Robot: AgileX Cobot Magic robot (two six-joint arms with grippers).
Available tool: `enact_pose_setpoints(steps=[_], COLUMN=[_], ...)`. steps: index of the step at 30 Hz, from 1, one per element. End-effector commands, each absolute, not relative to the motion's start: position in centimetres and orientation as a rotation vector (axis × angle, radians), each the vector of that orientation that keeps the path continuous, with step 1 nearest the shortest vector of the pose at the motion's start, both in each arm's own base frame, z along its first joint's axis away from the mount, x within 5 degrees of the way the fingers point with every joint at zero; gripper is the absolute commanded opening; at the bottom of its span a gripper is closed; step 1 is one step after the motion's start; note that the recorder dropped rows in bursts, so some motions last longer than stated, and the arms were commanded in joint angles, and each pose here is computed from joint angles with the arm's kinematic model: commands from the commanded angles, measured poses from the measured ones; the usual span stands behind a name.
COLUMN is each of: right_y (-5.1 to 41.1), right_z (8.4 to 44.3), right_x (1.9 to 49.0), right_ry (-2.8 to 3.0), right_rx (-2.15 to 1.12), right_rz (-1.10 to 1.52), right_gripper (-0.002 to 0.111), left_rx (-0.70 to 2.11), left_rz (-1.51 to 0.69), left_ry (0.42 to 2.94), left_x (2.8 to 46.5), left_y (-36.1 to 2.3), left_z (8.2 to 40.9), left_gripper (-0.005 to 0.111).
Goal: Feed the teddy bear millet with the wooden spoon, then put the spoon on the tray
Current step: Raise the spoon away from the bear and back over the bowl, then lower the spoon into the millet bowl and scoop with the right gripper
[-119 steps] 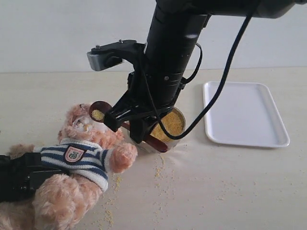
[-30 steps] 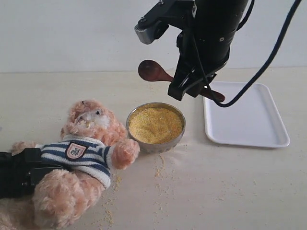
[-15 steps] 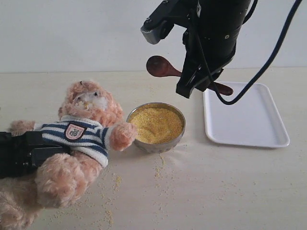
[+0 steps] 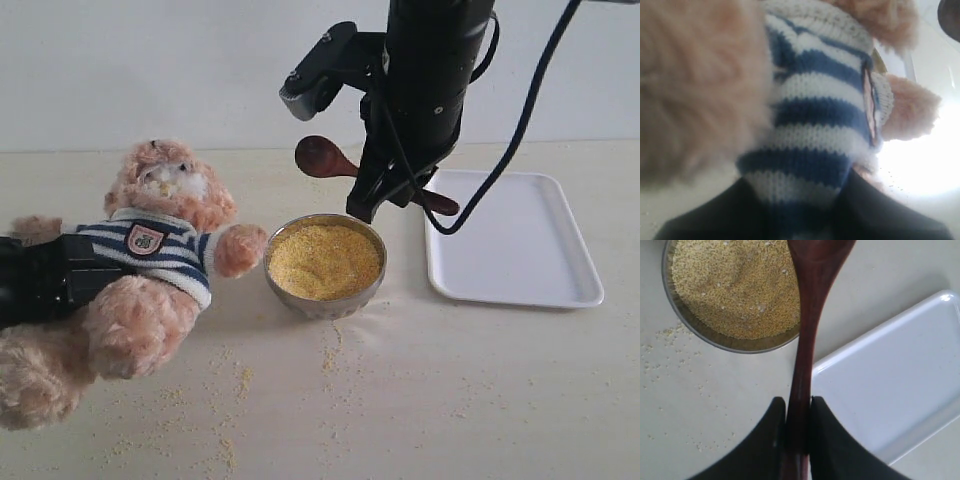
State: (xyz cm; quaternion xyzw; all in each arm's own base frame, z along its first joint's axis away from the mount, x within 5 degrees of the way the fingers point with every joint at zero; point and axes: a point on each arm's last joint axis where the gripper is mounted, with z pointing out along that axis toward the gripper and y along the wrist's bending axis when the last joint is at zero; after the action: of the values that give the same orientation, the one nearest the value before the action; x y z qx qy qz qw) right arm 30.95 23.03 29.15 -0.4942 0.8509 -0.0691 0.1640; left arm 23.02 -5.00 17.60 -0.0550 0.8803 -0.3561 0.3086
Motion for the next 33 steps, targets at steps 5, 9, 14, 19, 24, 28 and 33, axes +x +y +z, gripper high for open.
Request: enact_pose_setpoints(steps=[5, 9, 14, 19, 24, 28, 33], right_y=[23.2, 23.4, 23.7, 23.7, 23.7, 23.9, 23.9], right_z=[28.0, 27.0, 24.6, 23.8, 23.7, 23.7, 23.7], right_x=[31.9, 32.3, 33.0, 33.3, 33.4, 33.3, 33.4], right_ry=[2.404, 2.376, 2.396, 2.398, 2.388, 2.376, 2.358], right_rx=[-1.440, -1.515, -1.598, -1.630, -1.640, -1.654, -1.653], right_rz=[-0.247, -0.275, -0.332, -0.393, -0.416, -0.422, -0.434], right_gripper=[0.000, 0.000, 0.000, 0.000, 0.000, 0.000, 0.000], left_rx=[-0.180, -0.162, -0.187, -0.231, -0.253, -0.347, -0.372], left_rz=[-1.085, -1.163, -1.247, -1.266, -1.269, -1.223, -1.156], left_ry=[2.309, 2.304, 2.311, 2.317, 2.309, 2.334, 2.324], left_x=[25.4, 26.1, 26.6, 26.8, 27.2, 27.4, 27.8], left_y=[-5.8, -6.1, -6.5, -6.5, -6.4, -6.1, -5.7], left_z=[17.6, 17.3, 16.8, 16.8, 17.1, 16.9, 17.4], left_gripper=[0.005, 0.005, 0.005, 0.005, 0.005, 0.005, 0.005])
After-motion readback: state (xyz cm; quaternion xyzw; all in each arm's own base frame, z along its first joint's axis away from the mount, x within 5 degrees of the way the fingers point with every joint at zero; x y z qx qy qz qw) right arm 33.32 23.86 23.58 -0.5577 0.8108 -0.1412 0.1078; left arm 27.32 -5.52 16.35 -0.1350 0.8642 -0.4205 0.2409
